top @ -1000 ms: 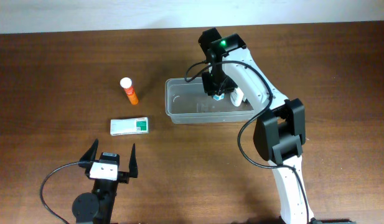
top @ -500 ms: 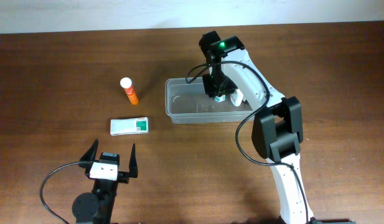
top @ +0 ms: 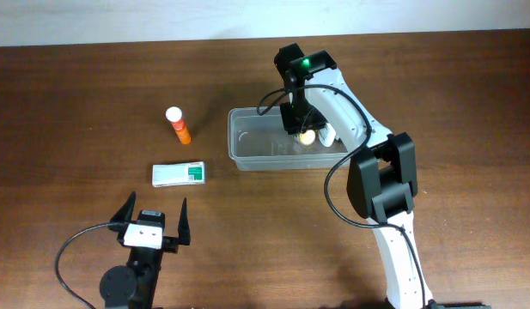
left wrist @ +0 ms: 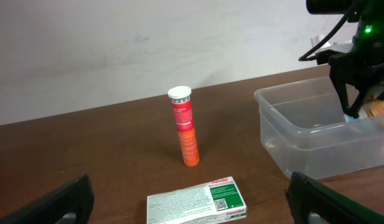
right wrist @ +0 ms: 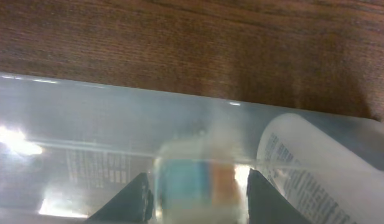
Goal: Pack container
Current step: 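Lower the jar into the container and open the right gripper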
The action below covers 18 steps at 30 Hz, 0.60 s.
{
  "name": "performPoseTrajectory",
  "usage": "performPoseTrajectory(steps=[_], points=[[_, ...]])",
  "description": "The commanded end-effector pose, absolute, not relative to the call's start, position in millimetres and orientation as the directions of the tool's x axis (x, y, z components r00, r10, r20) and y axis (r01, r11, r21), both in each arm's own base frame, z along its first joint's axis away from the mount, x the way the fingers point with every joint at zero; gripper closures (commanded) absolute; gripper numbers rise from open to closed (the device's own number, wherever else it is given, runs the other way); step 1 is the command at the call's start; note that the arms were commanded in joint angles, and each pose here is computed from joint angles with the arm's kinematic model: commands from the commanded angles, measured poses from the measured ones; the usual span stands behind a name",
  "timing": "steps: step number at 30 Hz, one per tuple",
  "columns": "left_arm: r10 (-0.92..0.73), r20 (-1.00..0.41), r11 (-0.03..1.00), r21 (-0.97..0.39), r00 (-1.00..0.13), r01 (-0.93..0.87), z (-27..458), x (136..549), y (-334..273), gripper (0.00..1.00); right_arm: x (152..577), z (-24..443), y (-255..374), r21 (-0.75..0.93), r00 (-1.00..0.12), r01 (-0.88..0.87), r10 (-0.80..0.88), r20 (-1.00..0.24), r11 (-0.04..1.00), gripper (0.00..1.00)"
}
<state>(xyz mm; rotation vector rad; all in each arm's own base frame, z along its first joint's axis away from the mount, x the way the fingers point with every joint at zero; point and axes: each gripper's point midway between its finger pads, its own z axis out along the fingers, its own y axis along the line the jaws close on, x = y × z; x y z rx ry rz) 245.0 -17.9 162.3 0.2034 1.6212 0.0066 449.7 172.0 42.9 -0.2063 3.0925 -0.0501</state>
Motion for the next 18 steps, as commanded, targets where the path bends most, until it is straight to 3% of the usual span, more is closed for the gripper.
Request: performPoseTrajectory(steps=[1,12,18], points=[[0.151,-0.988,0.982,0.145,-0.043,0.118,160.9,245.1,-15.8,0.01,450.9,38.1,167.1,-0.053,-0.991,-0.131,-0.133,-0.036,0.990,0.57],[0.151,-0.988,0.982,0.145,-0.043,0.118,160.9,245.1,-15.8,0.01,451.6,38.2,167.9,-0.049,-0.990,-0.131,-0.133,-0.039,0.990,0.57],[0.151,-0.988,0.982,0.145,-0.043,0.118,160.9,245.1,-15.8,0.01,445.8,41.0,185.4,0.055,-0.990,-0.138,-0.137,-0.020,0.989,0.57]])
